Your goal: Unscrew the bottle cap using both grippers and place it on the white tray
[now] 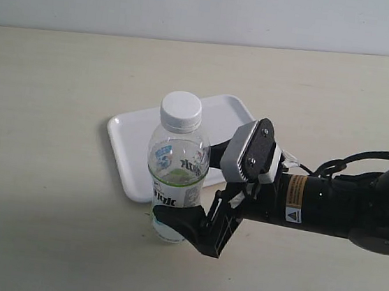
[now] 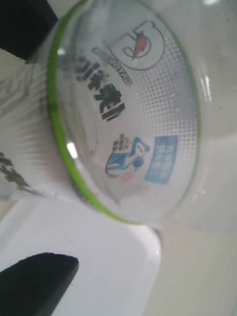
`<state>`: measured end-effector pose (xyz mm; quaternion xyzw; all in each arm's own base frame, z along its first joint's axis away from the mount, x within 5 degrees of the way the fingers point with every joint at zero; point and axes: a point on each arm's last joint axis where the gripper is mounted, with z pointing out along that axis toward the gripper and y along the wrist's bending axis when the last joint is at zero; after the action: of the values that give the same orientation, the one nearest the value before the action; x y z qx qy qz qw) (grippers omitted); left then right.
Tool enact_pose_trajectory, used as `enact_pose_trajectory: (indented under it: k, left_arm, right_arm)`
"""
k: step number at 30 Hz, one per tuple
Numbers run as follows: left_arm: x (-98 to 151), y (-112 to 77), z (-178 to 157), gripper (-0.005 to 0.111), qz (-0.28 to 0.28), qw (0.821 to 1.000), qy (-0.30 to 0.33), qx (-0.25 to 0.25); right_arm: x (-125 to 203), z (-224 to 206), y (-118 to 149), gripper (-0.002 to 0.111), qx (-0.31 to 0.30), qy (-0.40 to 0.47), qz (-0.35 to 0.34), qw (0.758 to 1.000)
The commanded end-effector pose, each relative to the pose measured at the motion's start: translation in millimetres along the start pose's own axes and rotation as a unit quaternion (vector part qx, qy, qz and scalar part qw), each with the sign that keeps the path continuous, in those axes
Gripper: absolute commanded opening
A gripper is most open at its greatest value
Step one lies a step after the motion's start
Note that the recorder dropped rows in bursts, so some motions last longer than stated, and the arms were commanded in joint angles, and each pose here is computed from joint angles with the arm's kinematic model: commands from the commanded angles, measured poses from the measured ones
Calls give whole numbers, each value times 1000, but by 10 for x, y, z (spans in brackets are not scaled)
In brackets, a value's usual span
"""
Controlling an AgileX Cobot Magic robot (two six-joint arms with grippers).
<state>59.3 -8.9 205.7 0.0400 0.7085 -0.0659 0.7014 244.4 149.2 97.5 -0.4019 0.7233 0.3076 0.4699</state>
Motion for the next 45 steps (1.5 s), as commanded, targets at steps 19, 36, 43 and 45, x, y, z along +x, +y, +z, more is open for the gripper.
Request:
enact_pose_trajectory:
  k: [19,36,43,45]
  left_arm:
    - [-16,-4,-8,0,0,1000,-9,3]
    - [-16,-4,-8,0,0,1000,-9,3]
    - [-22,-5,-8,0,0,1000,-12,4]
    - [-47,-8,-9,0,-4,1000,-26,5]
  right_arm:
    - [-10,13,-4,3,-2,-2,33,999]
    - [-12,13,-13,0,2,-3,34,999]
    - [-12,13,-13,0,2,-3,34,999]
    - [-12,13,-13,0,2,-3,34,999]
